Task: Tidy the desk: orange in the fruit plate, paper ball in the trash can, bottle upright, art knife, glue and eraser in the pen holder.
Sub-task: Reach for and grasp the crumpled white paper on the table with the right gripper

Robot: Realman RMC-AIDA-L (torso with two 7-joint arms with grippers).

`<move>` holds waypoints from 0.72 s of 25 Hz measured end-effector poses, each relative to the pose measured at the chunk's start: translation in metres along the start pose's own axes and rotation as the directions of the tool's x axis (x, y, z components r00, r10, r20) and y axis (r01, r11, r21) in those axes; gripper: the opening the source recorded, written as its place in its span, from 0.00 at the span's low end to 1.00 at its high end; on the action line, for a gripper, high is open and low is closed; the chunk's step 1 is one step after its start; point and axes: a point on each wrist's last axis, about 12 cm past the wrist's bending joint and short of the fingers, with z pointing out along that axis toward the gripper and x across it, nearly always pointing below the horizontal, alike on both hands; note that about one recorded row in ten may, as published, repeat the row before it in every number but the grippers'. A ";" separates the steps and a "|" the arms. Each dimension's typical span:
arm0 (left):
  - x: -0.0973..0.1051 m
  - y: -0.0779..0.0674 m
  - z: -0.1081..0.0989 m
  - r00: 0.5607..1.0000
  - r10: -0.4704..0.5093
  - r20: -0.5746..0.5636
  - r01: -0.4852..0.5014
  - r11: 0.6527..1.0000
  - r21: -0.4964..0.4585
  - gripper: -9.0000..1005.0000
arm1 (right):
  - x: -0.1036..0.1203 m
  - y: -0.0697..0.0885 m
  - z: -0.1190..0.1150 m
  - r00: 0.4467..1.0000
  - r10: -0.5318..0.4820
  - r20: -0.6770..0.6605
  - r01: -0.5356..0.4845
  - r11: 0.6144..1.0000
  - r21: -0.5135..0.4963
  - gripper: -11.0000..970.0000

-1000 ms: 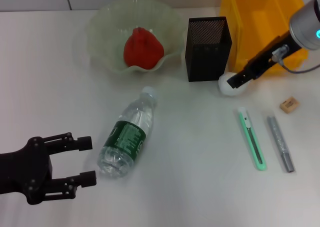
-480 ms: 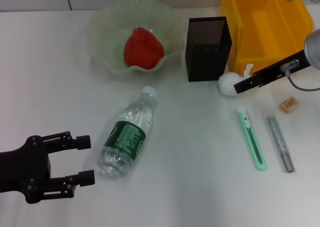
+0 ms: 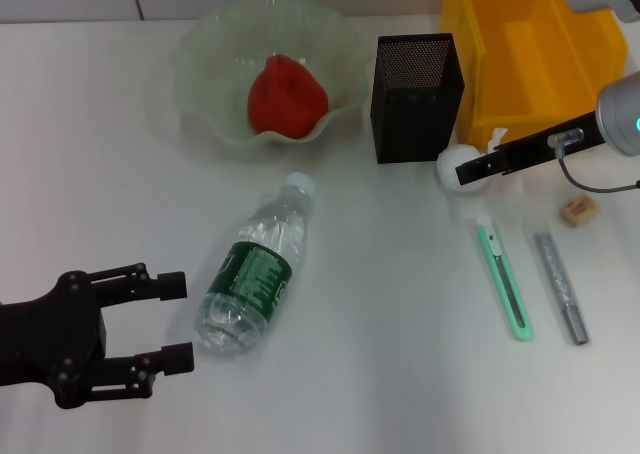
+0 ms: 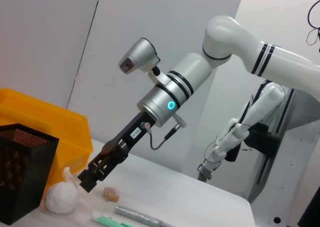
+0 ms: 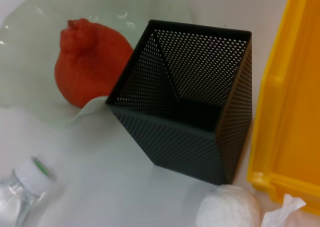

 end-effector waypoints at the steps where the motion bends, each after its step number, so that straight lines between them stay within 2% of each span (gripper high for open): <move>1: 0.000 0.000 0.000 1.000 -0.001 -0.001 0.001 1.000 0.001 0.75 | 0.000 -0.001 0.002 1.000 0.004 0.003 -0.004 1.000 0.002 0.79; 9: 0.003 -0.002 0.003 1.000 -0.012 0.004 0.012 1.000 0.005 0.75 | 0.005 -0.006 0.018 0.998 0.052 0.030 -0.052 0.999 -0.010 0.79; 18: 0.005 -0.004 0.005 1.000 -0.016 0.005 0.016 1.000 0.009 0.75 | 0.005 -0.005 0.026 0.998 0.059 0.038 -0.058 0.998 -0.009 0.79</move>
